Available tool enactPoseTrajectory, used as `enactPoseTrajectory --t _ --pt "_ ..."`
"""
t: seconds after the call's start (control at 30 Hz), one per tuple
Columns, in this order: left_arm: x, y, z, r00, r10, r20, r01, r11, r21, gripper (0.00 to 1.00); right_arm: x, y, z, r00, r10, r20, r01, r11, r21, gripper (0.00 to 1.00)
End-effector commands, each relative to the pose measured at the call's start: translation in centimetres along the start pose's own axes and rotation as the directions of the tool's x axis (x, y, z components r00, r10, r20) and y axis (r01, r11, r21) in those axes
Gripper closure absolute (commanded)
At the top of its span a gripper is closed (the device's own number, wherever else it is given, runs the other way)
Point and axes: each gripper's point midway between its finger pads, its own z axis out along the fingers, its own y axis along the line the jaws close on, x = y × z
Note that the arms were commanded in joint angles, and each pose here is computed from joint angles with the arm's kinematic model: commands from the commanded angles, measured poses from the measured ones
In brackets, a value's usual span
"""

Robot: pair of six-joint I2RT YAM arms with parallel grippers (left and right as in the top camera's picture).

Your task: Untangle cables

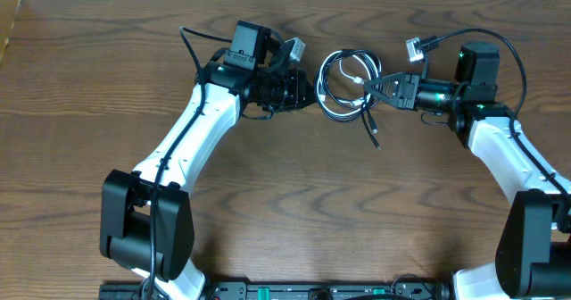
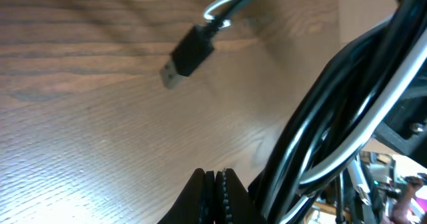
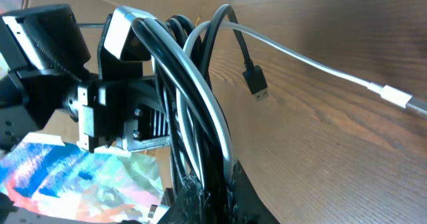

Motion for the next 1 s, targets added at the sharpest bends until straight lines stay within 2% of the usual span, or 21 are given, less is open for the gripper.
enactPoseTrajectory --t 0.0,0.17,0.37,0.6,0.7,0.8,0.87,0.97 --pt "0.2 -0.8 0.3 1.0 0.014 -0.025 -0.013 0.999 0.052 0.93 0.0 0.1 0.2 0.999 0.051 -0.001 -0.051 0.999 0.001 0.99" --pt "-0.2 -1.0 0.3 1.0 0.026 -0.01 -0.026 0.998 0.061 0.93 0.4 0.3 0.4 0.998 0.068 -0.017 -0.069 0.998 -0.008 0.99" --pt "-1.5 -3.2 0.1 0.998 0.062 0.032 -0.066 0.984 0.164 0.92 1.8 0.2 1.7 0.994 0.097 -0.054 -0.095 0.995 0.024 0.99" --pt "-1.2 -4.3 0.6 0.997 0.077 0.027 -0.08 0.98 0.181 0.92 2.9 0.6 3.4 0.993 0.085 -0.083 -0.081 0.996 0.042 0.99" --pt "-1.1 -4.4 0.8 0.996 0.081 0.022 -0.084 0.979 0.184 0.93 2.9 -0.8 3.5 0.992 0.111 -0.057 -0.104 0.988 0.117 0.99" --pt "-1.0 -4.9 0.6 0.996 0.086 0.017 -0.088 0.974 0.209 0.93 3.2 -3.6 2.9 0.985 0.173 -0.009 -0.165 0.951 0.262 0.99" --pt "-0.9 -6.2 0.3 0.994 0.111 0.013 -0.11 0.954 0.28 0.93 3.4 -4.9 2.5 0.981 0.191 0.015 -0.185 0.925 0.331 0.99" --pt "-1.1 -8.7 -0.5 0.99 0.141 0.015 -0.136 0.909 0.394 0.92 3.4 -4.9 2.6 0.983 0.183 0.013 -0.176 0.924 0.339 0.99"
